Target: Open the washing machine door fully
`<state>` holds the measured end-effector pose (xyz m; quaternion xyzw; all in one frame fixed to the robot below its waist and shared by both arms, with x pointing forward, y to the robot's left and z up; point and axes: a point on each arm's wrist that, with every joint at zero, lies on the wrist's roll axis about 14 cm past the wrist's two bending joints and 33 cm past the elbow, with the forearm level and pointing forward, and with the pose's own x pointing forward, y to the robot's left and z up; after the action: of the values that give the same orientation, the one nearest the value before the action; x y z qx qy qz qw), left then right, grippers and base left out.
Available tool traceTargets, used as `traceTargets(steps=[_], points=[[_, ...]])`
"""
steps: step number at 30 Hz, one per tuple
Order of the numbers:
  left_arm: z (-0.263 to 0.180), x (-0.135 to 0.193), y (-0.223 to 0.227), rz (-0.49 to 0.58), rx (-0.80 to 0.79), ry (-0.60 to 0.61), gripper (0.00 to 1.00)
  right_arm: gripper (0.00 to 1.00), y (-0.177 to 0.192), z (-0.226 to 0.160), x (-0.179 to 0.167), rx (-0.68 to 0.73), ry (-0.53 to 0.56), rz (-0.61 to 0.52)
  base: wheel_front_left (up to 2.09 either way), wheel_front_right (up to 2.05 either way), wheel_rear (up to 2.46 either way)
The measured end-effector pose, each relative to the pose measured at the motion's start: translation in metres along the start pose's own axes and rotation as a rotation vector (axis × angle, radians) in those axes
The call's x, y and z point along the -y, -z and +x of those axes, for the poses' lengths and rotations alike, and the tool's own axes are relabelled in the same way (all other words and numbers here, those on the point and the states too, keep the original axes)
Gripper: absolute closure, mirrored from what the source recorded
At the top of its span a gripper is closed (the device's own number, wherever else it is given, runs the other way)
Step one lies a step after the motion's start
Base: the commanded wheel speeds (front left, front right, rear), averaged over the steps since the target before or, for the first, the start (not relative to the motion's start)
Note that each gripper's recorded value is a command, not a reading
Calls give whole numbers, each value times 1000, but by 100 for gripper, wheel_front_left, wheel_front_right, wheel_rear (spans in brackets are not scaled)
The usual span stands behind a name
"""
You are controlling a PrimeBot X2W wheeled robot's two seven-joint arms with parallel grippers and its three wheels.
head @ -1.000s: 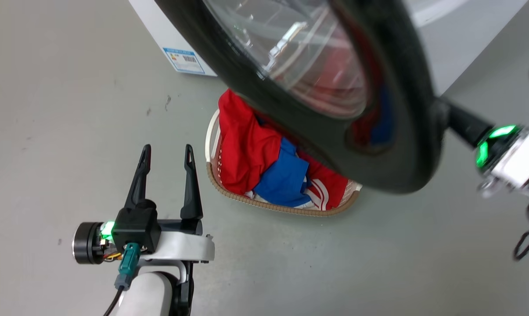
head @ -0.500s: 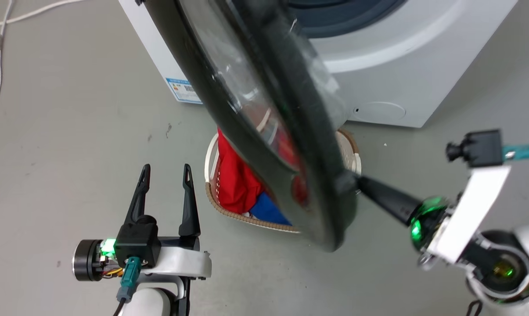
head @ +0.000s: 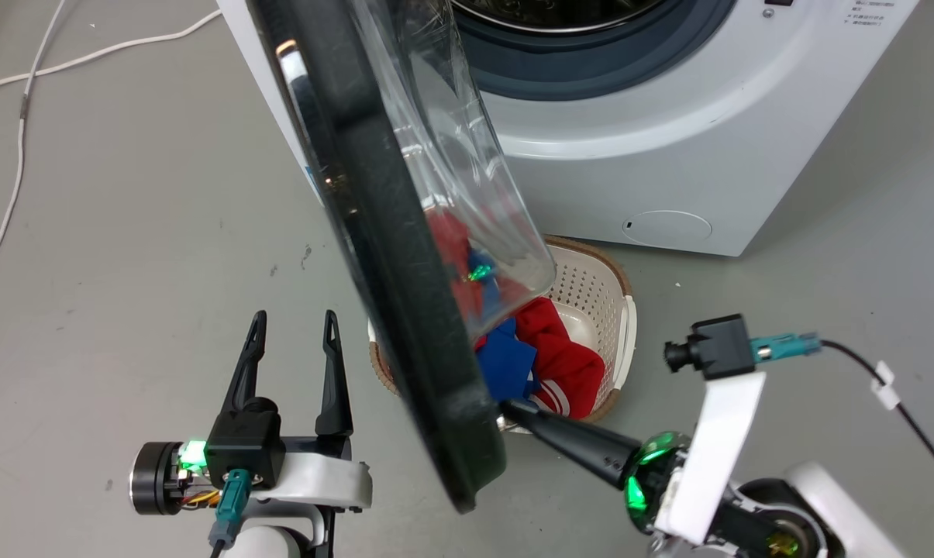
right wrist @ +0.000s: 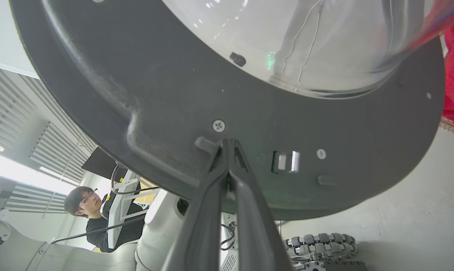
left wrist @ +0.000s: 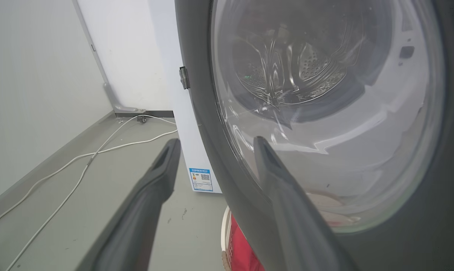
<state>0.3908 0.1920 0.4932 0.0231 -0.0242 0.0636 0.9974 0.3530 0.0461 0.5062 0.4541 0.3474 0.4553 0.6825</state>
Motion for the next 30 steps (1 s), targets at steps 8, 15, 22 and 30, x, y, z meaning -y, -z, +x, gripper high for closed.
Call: traceTargets(steps=[8,15,22,30], points=[[-3,-2,-2,2,3,-6,0,100,24,13,-7,-40,-25,39,0,0,0],[-9,-3,-3,0,3,-9,0,100,25,12,-9,-1,-17,32,0,0,0],[-21,-5,-7,-5,11,-13,0,0,-9,-9,-10,198,22,-36,0,0,0],[-35,-9,-15,-3,33,-14,0,0,-65,-56,-21,544,110,-377,0,0,0]])
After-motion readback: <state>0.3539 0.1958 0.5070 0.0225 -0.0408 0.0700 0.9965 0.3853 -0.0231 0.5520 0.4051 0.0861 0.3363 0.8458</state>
